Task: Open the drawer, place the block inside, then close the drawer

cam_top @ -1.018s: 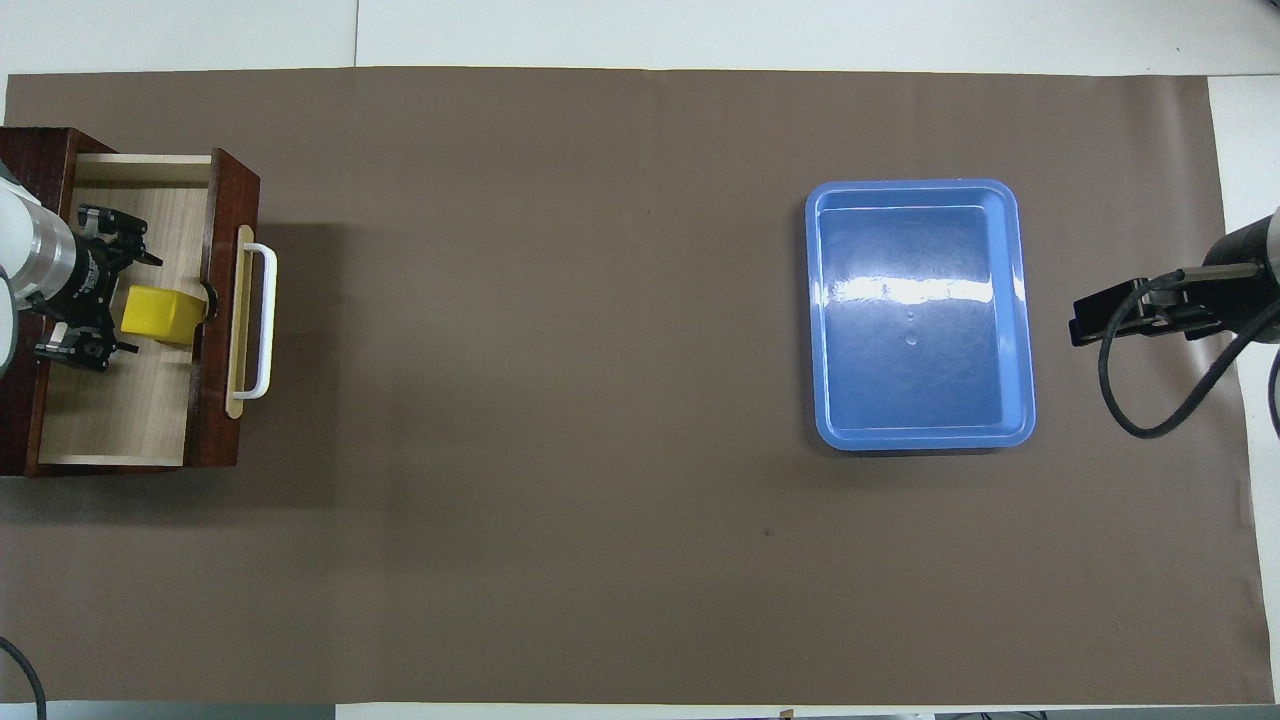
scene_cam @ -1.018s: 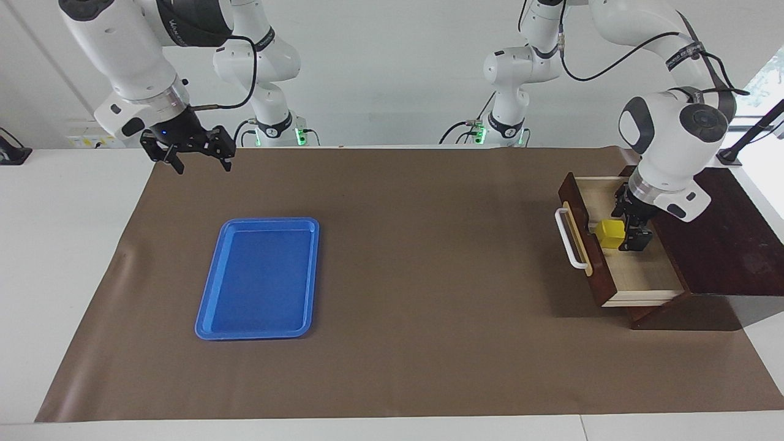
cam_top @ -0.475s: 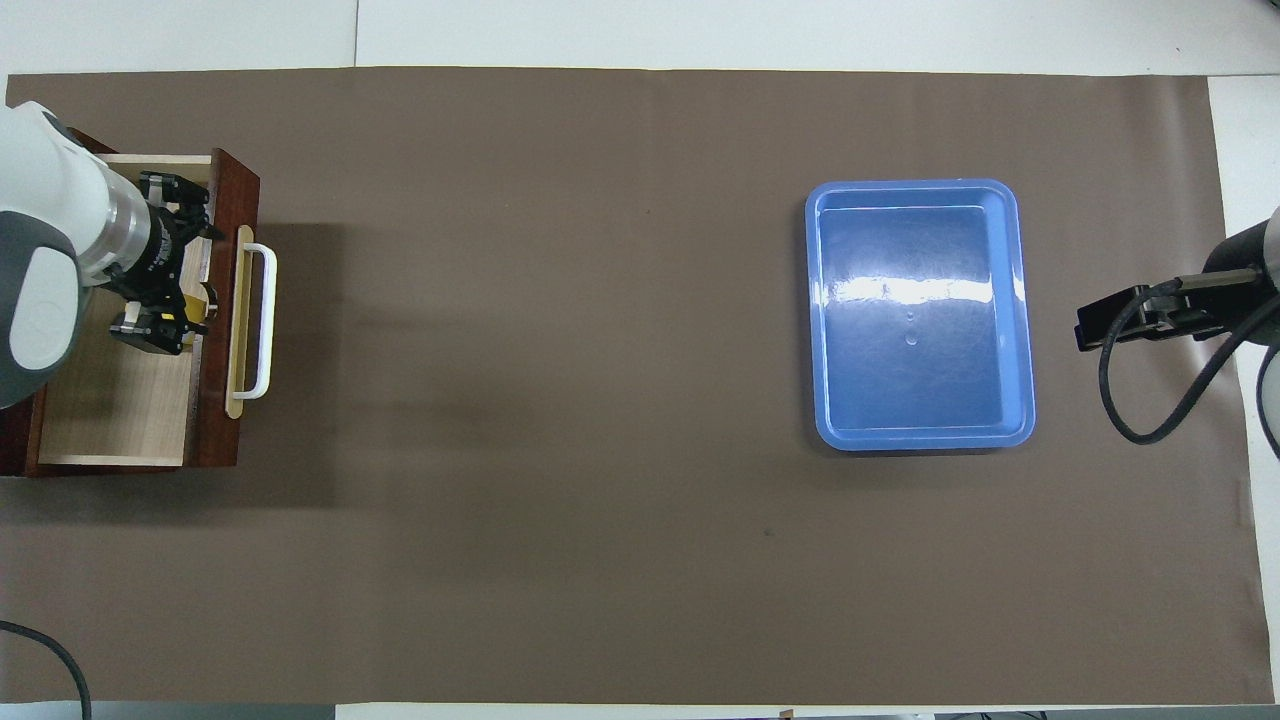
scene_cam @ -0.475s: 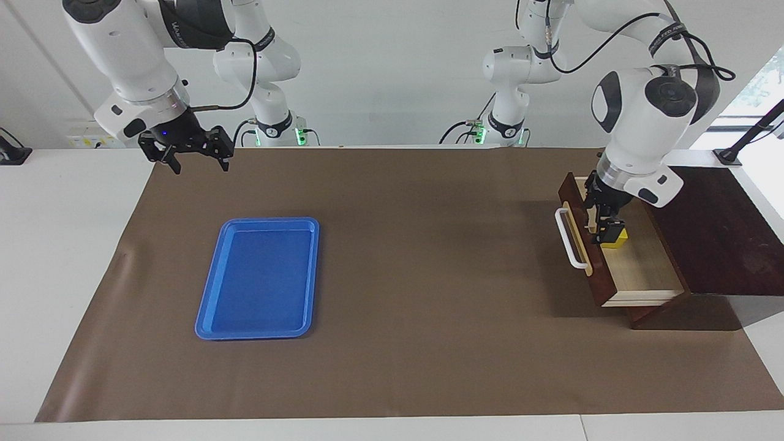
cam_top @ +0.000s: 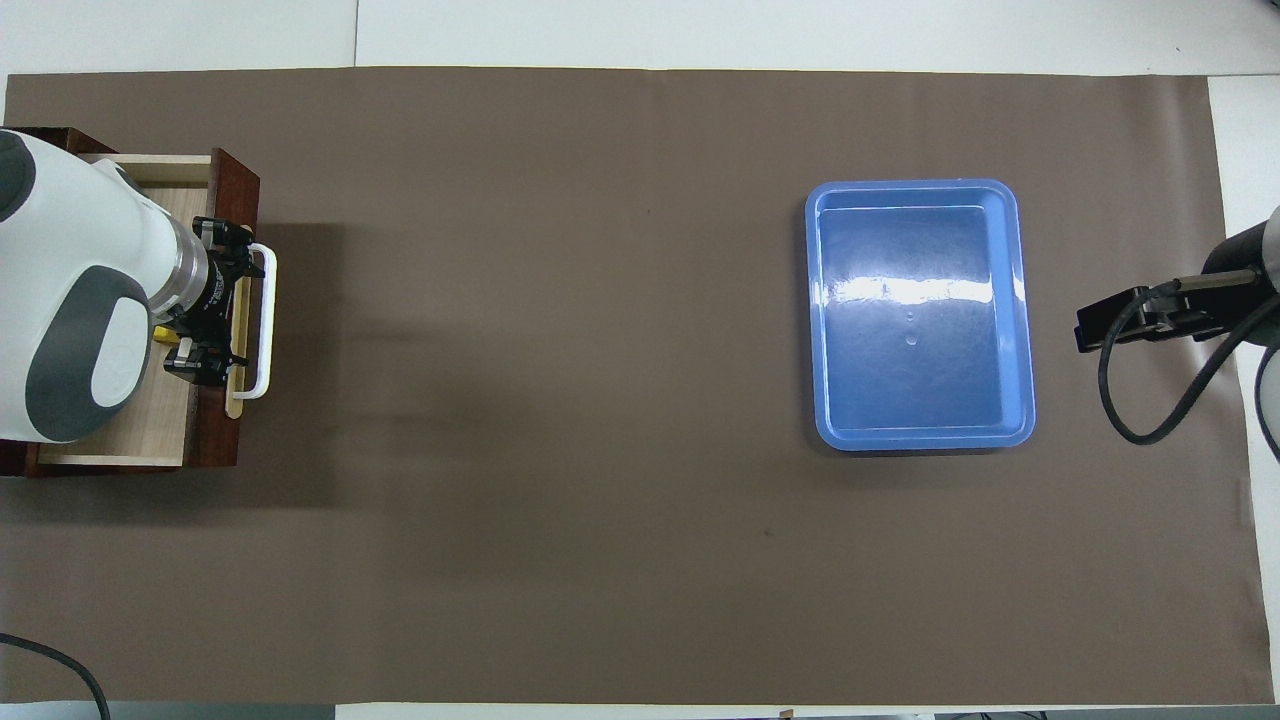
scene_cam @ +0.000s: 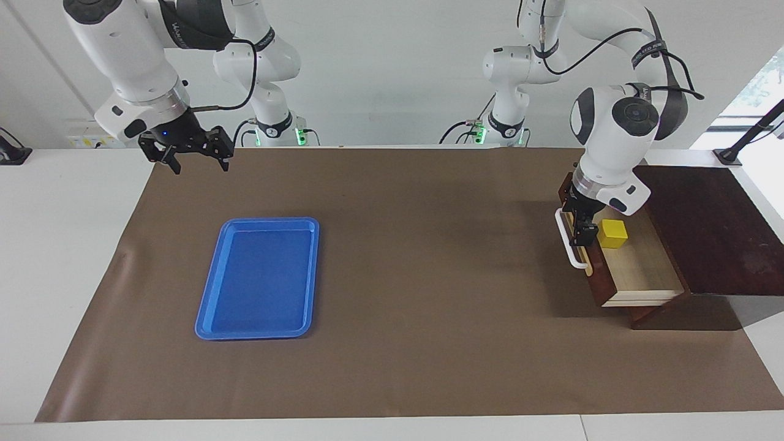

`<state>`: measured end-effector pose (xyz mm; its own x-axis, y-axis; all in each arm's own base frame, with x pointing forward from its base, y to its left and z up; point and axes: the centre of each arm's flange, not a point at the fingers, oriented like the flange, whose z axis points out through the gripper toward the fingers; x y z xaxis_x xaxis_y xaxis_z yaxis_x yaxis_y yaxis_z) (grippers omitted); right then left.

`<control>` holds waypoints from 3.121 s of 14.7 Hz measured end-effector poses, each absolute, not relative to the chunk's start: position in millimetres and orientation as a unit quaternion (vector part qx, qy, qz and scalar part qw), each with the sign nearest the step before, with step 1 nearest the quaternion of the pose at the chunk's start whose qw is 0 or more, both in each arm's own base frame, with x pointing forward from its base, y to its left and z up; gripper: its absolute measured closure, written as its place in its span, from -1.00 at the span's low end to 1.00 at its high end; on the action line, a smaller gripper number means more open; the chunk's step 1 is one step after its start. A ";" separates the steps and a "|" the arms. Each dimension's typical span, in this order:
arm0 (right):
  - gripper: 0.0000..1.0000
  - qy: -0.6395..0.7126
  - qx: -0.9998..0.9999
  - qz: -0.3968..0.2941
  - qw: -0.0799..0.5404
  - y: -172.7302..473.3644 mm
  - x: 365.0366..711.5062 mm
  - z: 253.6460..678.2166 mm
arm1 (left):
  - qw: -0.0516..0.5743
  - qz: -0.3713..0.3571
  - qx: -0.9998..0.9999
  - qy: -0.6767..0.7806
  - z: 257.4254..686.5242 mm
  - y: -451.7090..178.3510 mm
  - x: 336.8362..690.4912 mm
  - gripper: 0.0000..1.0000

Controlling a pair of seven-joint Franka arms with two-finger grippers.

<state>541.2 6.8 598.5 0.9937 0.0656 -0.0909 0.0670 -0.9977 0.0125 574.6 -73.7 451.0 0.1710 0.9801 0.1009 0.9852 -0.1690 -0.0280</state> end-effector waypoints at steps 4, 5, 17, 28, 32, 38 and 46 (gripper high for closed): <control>-1.00 0.031 0.998 -0.048 0.008 4.8 540.7 598.1 | 0.037 -0.034 -0.767 -0.640 451.5 -47.7 578.2 -1.00; -1.00 0.031 0.998 -0.048 0.008 4.2 540.7 598.1 | 0.034 -0.035 -0.767 -0.640 452.5 -43.3 578.9 -1.00; -1.00 0.031 0.998 -0.048 0.008 3.9 540.7 598.1 | 0.011 -0.066 -0.753 -0.655 459.0 77.5 584.6 -1.00; -1.00 0.031 0.998 -0.048 0.008 3.9 540.7 598.1 | 0.034 -0.043 -0.821 -0.569 502.2 43.5 578.0 -1.00; -1.00 0.031 0.998 -0.048 0.008 3.9 540.7 598.1 | 0.055 -0.011 -0.925 -0.375 545.3 5.7 556.3 -1.00; -1.00 0.031 0.998 -0.048 0.008 3.9 540.7 598.1 | 0.028 0.048 -0.984 -0.169 568.6 -10.7 540.0 -1.00; -1.00 0.031 0.998 -0.048 0.008 3.9 540.7 598.1 | 0.005 0.086 -0.994 -0.069 566.2 -25.5 540.8 -1.00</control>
<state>540.7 3.9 598.1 0.9936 0.0603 -0.0960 0.0617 -0.9980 0.0122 540.8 -25.5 566.2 0.9756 0.1384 -0.1706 0.1369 -0.9904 -0.0210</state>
